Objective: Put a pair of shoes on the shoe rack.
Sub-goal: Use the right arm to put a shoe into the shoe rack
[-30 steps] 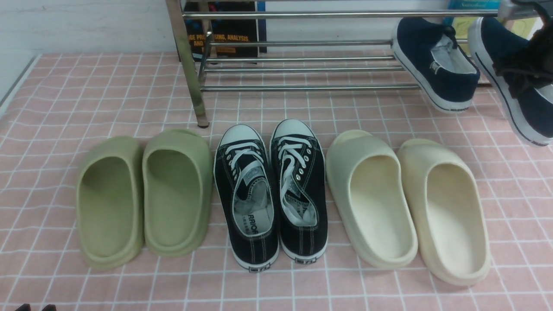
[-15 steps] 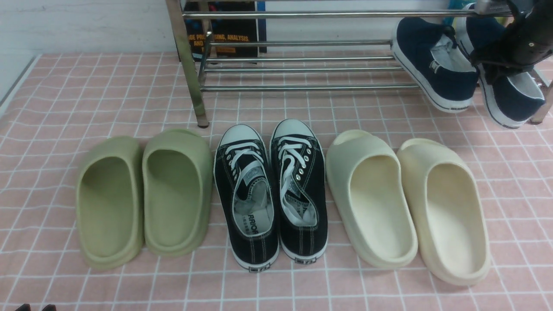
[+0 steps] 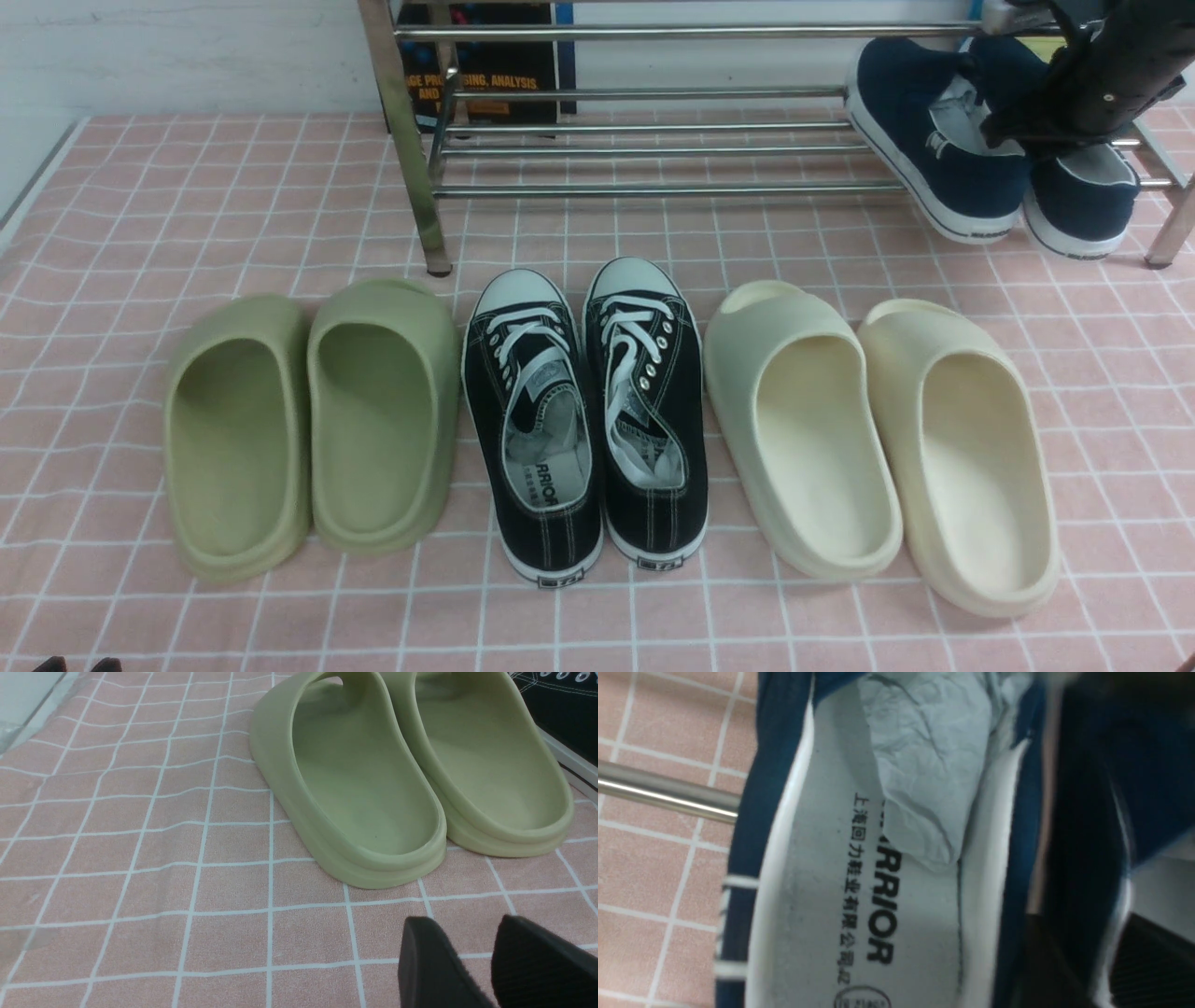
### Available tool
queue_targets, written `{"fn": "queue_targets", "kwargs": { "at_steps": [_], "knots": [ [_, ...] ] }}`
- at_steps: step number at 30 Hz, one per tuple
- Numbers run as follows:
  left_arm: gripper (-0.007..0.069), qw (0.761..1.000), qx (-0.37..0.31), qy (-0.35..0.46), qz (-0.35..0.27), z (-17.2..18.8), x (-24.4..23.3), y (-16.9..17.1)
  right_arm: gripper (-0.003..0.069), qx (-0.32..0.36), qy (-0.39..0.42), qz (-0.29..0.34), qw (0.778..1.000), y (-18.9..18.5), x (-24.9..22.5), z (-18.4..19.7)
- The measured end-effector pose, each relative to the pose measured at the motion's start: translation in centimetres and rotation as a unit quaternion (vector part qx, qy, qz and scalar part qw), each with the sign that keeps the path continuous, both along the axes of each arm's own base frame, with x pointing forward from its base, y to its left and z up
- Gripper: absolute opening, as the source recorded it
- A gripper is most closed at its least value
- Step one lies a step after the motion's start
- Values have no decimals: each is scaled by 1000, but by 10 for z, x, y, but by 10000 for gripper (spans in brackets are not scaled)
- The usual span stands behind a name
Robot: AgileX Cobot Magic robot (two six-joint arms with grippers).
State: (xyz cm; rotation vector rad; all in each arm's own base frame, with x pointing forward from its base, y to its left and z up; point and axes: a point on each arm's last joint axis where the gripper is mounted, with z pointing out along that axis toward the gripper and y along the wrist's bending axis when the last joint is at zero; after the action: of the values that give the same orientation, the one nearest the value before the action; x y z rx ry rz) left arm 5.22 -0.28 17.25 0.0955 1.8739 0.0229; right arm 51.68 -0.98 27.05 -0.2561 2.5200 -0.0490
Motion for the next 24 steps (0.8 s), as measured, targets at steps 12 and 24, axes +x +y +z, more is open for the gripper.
{"fn": "queue_targets", "kwargs": {
  "at_steps": [12,24],
  "knots": [
    [239,1000,0,0,0,0,0,0,312,-2,-36,1,999,0,-50,84],
    [239,1000,0,0,0,0,0,0,-18,58,147,-67,985,-50,-95,25]
  ]
}}
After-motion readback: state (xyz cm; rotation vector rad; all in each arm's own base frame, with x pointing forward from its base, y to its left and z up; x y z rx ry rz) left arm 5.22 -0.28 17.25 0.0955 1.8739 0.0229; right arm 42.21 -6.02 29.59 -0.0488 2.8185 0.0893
